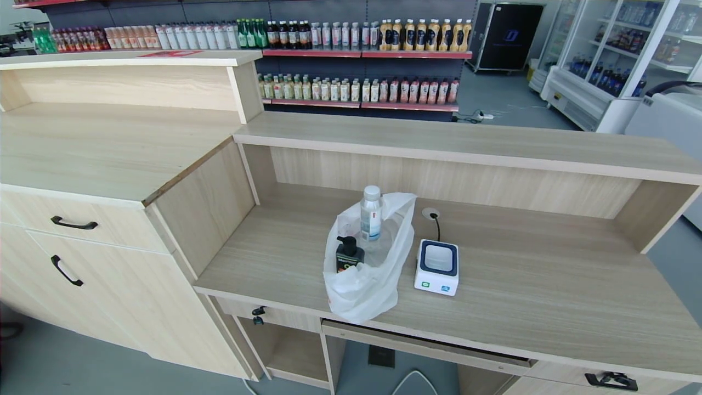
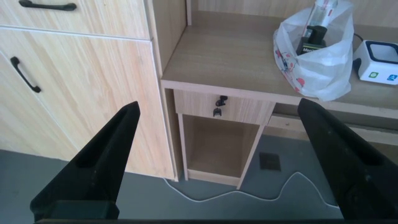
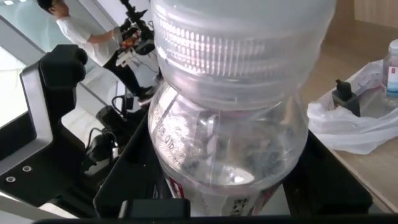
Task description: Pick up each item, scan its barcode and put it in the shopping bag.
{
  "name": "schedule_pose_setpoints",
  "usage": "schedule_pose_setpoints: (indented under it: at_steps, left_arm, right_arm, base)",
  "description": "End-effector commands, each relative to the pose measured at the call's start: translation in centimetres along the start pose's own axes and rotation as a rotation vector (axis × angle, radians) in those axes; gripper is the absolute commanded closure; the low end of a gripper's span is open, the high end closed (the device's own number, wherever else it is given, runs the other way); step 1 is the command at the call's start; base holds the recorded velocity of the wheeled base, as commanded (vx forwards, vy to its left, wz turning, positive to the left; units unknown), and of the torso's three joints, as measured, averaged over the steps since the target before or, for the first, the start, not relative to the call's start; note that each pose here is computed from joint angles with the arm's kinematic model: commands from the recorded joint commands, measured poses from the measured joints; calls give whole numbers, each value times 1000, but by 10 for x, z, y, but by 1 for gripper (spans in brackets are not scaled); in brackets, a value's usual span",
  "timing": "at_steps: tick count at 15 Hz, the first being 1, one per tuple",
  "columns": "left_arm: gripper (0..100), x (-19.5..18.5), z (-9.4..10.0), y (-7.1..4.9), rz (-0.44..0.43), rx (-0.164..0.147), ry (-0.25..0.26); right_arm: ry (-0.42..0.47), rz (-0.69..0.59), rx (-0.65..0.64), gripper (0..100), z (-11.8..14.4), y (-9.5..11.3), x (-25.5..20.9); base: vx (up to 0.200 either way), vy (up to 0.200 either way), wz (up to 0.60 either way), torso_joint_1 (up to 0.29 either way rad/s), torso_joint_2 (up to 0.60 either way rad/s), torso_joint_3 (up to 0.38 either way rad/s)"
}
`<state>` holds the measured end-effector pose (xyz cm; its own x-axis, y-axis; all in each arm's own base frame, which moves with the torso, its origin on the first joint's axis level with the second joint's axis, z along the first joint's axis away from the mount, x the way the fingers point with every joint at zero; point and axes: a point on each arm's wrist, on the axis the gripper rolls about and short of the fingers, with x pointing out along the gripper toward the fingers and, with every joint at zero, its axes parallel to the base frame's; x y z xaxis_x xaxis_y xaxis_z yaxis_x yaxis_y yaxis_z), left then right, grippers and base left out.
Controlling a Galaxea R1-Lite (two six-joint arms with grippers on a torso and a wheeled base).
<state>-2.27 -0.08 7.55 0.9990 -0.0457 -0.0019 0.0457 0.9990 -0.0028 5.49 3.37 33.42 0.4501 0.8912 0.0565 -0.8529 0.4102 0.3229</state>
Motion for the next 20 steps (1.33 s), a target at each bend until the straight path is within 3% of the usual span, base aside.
schedule_pose_setpoints:
  at_steps: [1,8,17,20]
  left_arm:
    - [0,0,0,0,0,0,0]
    - [0,0,0,0,0,0,0]
    - [0,0,0,0,0,1,0]
    - [0,0,0,0,0,0,0]
  right_arm:
    - [11,1,10,100,0,-4,4]
    - [-11,-25,1,100,21,-29,35]
    - [-9,-33,5,100,19,-30,35]
    - [-26,-174,-20,100,12,-43,33]
  base:
    - [0,0,0,0,0,0]
    - [0,0,0,0,0,0]
    - [0,0,0,0,0,0]
    - [0,0,0,0,0,0]
